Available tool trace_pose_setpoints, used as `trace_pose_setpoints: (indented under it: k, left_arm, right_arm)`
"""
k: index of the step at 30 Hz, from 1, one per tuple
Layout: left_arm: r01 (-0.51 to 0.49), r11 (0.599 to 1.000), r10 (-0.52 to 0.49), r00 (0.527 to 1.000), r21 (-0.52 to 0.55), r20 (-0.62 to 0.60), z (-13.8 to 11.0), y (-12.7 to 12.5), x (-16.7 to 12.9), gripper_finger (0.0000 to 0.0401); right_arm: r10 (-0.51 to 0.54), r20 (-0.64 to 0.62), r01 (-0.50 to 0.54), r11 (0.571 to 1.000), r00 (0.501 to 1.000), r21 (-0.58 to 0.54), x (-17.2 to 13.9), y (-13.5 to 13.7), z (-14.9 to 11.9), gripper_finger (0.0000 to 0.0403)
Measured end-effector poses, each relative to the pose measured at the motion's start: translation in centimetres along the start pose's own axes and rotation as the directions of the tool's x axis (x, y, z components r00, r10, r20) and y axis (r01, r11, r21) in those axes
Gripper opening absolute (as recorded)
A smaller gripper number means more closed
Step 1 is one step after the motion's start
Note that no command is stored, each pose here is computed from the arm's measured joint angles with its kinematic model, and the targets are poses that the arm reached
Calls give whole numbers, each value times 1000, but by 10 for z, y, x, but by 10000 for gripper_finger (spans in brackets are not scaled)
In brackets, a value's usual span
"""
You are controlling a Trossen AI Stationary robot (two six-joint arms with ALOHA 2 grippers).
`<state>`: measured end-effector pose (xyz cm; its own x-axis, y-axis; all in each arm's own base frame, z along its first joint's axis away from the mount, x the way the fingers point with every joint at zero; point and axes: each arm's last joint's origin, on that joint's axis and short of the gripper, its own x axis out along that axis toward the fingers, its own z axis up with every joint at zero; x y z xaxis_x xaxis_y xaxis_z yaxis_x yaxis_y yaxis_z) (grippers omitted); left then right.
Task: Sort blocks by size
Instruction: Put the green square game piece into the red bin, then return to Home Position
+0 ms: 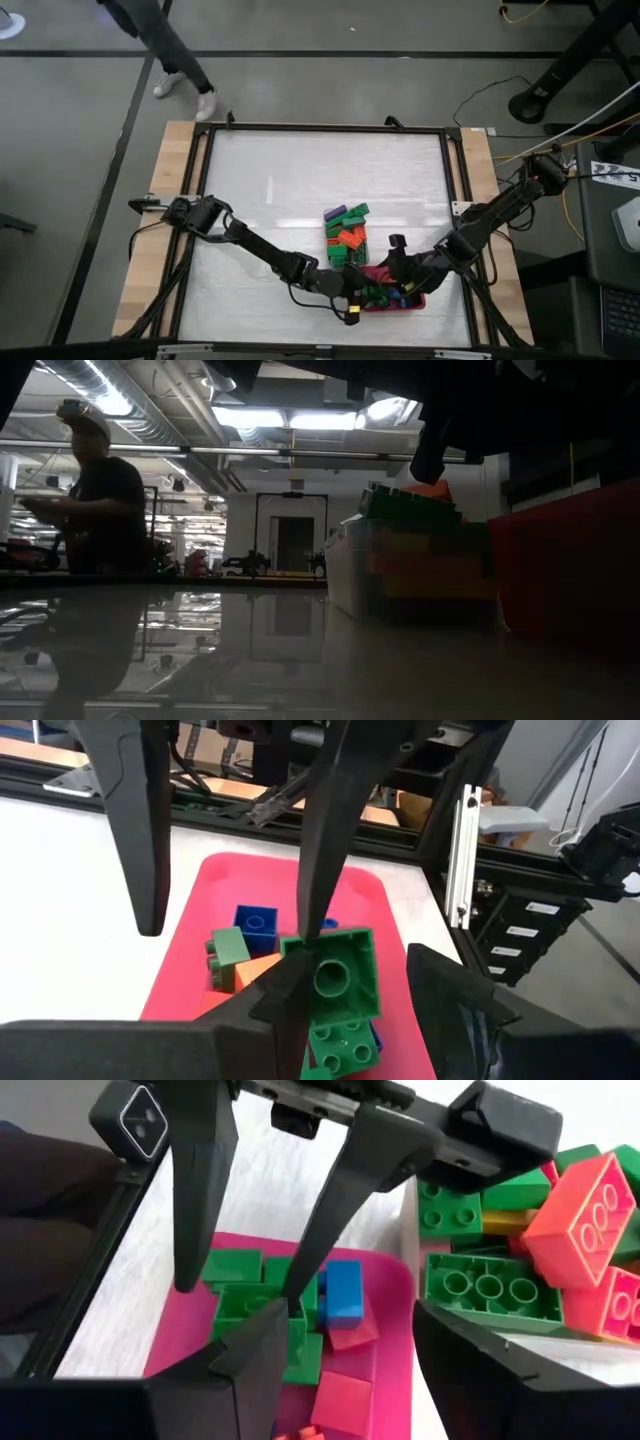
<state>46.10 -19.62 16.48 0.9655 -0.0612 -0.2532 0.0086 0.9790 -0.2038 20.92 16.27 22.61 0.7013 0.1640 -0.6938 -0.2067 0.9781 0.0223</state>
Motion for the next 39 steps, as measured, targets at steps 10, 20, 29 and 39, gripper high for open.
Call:
trace_pose_setpoints:
  k: [10,20,29,39]
  left_arm:
    - [4,1000,-4,1000,-3,9,4,-1,-2,148]
    - [-11,990,20,998,140,-64,46,-3,-31,148]
    - [-113,950,161,976,291,-146,128,6,-120,148]
    - [-202,941,239,965,270,-111,206,41,-262,148]
  right_arm:
    - [3,-39,-3,1000,999,0,-1,2,-5,214]
    - [32,39,-33,999,999,19,-24,0,15,214]
    - [68,169,-70,998,983,9,-88,-20,27,214]
    - [140,410,-107,989,902,-103,-176,-58,12,214]
